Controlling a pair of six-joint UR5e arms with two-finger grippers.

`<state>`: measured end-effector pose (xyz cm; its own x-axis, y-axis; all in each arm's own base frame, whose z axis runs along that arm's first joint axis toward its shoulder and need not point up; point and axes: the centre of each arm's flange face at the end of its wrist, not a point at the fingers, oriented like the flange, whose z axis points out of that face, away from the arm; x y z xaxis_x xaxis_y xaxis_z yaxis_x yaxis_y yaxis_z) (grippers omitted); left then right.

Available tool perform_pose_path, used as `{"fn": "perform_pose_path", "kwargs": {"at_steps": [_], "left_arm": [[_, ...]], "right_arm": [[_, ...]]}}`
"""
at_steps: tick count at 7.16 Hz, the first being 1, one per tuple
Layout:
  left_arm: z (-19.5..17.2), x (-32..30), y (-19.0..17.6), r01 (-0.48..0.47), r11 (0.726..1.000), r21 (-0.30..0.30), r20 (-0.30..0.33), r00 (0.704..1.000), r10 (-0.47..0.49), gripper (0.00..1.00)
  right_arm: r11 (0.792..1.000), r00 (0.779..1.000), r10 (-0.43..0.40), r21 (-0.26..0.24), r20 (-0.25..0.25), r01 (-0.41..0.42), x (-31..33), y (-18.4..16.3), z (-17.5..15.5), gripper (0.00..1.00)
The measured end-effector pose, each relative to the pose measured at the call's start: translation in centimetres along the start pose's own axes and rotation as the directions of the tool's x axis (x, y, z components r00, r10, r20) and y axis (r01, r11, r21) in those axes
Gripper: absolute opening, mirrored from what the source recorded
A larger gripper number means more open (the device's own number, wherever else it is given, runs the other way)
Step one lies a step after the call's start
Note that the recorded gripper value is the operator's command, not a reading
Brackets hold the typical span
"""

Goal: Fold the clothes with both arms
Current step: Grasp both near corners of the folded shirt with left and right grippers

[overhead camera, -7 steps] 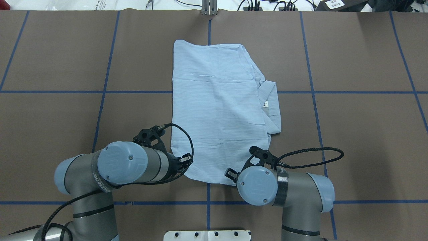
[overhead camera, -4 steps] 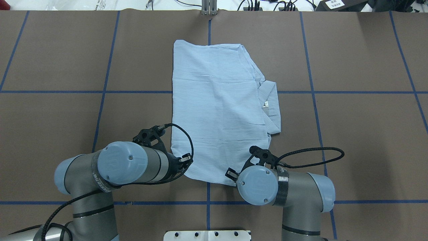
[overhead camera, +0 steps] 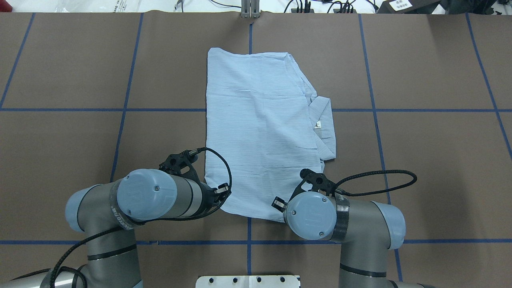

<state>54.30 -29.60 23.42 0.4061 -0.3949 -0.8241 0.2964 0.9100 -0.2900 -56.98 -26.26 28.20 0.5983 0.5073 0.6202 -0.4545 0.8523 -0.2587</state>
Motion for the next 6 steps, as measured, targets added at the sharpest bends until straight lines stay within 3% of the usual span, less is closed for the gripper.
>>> {"fn": "perform_pose_path", "kwargs": {"at_steps": [3, 6], "left_arm": [[-0.1, 0.0, -0.1, 0.000, 1.000, 0.001, -0.001, 1.000, 0.000, 0.00], [-2.1, 0.4, 0.4, -0.006, 1.000, -0.010, -0.038, 0.999, 0.005, 0.00]], "right_arm": [[1.000, 1.000, 0.006, -0.001, 0.009, -0.006, 0.0, -0.1, -0.5, 0.00], [1.000, 0.997, 0.012, -0.025, 0.074, -0.010, -0.2, -0.2, -4.1, 0.00]]}}
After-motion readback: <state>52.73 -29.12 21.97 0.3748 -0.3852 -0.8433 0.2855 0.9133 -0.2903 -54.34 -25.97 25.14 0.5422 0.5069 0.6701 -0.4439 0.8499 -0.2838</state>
